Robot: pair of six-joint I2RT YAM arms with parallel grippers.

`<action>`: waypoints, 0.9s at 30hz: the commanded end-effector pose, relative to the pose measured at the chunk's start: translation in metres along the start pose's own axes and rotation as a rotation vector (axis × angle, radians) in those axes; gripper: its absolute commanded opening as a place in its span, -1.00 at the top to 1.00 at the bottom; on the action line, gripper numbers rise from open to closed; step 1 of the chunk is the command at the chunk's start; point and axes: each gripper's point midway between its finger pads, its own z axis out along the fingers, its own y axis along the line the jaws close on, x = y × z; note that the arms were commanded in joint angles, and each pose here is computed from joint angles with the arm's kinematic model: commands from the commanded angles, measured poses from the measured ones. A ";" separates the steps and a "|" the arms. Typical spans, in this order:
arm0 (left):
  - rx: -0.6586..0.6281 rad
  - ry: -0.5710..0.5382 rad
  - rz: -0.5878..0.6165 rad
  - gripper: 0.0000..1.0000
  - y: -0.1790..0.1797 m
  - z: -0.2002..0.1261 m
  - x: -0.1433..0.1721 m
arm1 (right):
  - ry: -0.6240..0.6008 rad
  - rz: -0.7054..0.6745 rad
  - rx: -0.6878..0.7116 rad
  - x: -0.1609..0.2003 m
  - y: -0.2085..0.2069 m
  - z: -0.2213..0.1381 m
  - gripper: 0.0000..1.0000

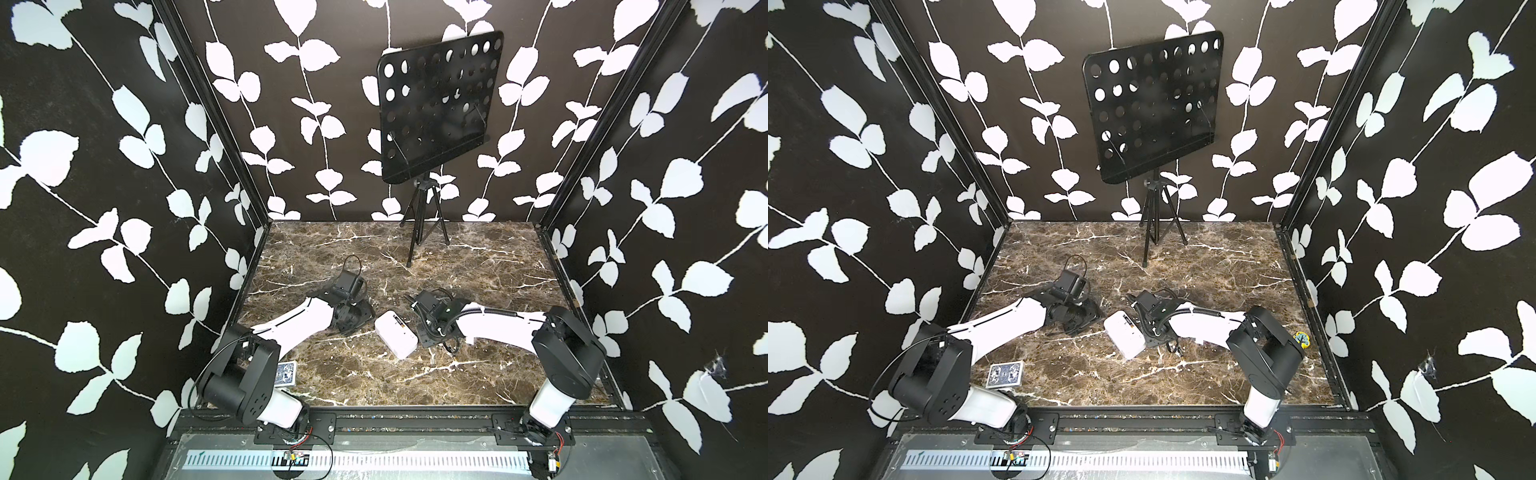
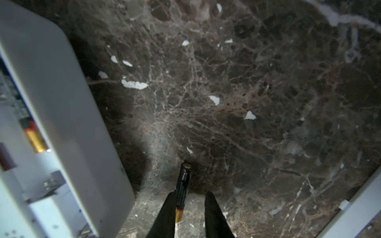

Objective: Insert the battery into the alarm
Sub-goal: Pick up the battery at the center of the board.

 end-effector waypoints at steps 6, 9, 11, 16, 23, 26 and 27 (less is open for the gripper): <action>0.076 0.008 0.006 -0.38 -0.009 0.000 0.013 | 0.045 -0.003 -0.002 0.009 0.001 0.011 0.60; 0.096 0.022 0.006 -0.37 -0.013 0.005 0.018 | 0.071 -0.009 -0.004 0.019 -0.001 0.016 0.65; 0.097 0.025 0.009 -0.36 -0.014 0.007 0.020 | 0.083 -0.016 0.000 0.024 -0.003 0.018 0.70; 0.114 0.035 0.019 -0.32 -0.016 0.009 0.024 | 0.065 -0.059 -0.004 0.020 -0.004 0.005 0.82; 0.098 0.043 0.042 -0.33 -0.011 0.011 0.027 | 0.067 -0.152 -0.081 0.003 -0.001 -0.026 0.90; 0.109 0.025 0.038 -0.34 -0.010 0.009 0.027 | 0.067 -0.191 -0.174 -0.001 0.015 -0.042 0.90; 0.106 0.023 0.037 -0.34 -0.009 0.008 0.027 | 0.069 -0.197 -0.195 -0.001 0.019 -0.046 0.90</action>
